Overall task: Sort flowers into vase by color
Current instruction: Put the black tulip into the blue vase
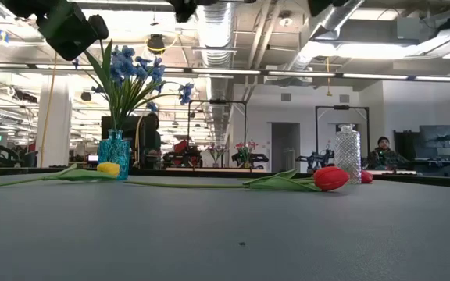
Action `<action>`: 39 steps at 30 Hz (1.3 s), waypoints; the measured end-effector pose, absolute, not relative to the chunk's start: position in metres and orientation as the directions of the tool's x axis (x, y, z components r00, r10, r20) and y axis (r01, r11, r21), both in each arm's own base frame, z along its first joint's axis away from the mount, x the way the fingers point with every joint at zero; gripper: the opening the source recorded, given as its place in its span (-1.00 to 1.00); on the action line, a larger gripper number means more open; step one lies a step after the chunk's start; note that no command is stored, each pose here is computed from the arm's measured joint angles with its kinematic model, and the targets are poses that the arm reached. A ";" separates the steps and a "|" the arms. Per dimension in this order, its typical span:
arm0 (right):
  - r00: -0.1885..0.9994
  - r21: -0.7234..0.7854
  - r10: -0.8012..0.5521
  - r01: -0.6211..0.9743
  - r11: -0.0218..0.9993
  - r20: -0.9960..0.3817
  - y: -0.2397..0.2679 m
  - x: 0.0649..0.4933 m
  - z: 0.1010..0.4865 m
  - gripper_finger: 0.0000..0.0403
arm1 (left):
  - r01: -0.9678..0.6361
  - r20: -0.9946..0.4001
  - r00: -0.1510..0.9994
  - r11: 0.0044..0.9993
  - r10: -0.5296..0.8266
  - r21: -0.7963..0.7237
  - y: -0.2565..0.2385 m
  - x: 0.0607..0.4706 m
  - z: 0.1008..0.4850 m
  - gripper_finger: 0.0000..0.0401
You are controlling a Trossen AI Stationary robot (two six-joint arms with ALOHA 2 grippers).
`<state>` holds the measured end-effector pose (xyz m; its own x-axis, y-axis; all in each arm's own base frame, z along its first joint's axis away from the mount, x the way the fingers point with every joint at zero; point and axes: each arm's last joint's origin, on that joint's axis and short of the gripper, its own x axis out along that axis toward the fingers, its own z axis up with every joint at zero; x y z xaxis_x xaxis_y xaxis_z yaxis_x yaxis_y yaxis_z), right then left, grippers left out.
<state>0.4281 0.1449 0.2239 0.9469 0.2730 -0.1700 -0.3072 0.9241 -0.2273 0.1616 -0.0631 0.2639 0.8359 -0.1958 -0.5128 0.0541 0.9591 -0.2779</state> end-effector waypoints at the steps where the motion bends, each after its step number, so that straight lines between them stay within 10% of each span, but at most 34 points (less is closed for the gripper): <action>1: 0.958 -0.248 0.224 -0.265 0.932 -0.181 0.143 0.427 0.226 -0.88 | 0.054 -0.515 0.835 0.959 -0.195 -0.277 -0.063 0.161 0.264 -0.21; 9: 0.968 -0.308 0.022 -0.101 0.946 -0.252 0.130 0.414 0.247 -0.88 | 0.053 -0.516 0.834 0.959 -0.195 -0.277 -0.063 0.161 0.264 -0.21; 19: 0.929 -0.172 0.255 -0.306 0.936 -0.268 0.111 0.389 0.295 -0.88 | 0.073 -0.438 0.885 0.975 -0.161 -0.210 -0.066 0.172 0.268 -0.21; 39: 0.920 -0.152 0.295 -0.341 0.928 -0.259 0.097 0.374 0.318 -0.87 | 0.131 -0.252 0.957 0.989 -0.143 -0.062 -0.076 0.244 0.250 -0.21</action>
